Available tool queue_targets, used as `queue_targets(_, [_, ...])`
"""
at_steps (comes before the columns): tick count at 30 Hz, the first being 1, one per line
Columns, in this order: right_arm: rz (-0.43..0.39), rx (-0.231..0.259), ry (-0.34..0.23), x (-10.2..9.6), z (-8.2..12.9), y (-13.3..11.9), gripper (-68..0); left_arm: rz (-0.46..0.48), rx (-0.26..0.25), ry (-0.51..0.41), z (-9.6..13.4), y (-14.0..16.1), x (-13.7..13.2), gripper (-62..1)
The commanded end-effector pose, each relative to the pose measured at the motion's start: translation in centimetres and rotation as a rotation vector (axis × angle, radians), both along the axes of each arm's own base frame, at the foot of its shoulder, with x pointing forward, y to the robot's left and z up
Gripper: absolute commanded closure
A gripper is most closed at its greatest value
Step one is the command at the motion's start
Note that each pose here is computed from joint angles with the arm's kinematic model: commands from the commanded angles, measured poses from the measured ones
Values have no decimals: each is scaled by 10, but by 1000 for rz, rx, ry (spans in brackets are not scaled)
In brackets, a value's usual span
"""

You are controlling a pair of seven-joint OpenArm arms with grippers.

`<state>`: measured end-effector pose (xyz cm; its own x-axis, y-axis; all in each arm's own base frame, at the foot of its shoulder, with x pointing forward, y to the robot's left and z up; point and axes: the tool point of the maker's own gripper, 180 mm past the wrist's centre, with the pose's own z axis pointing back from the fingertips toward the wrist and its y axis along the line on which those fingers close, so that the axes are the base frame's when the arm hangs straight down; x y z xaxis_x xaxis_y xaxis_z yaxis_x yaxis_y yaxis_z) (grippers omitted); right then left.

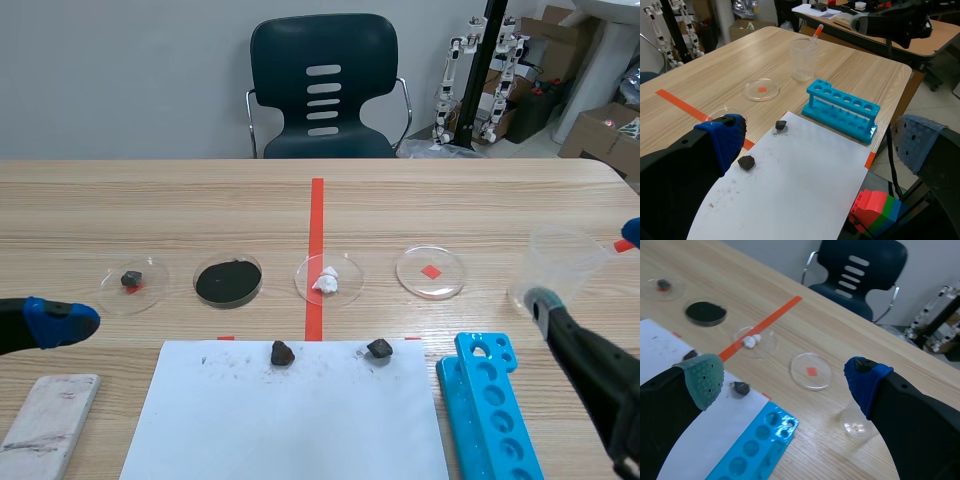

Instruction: Return to the home posture

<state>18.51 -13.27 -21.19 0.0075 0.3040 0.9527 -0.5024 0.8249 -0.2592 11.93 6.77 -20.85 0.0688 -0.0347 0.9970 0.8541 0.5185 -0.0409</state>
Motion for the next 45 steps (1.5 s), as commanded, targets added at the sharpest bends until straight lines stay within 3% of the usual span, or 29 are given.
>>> queue_targets(1, [35, 13, -28, -3, 10, 7, -498, 0, -32, -4, 5, -2, 0, -615])
queue_targets(9, [79, 1, 10, -24, 5, 16, -498, 0, -32, -4, 5, -2, 0, -615])
queue_targets(45, [86, 6, 7, -25, 6, 17, -498, 0, -32, -4, 5, -2, 0, -615])
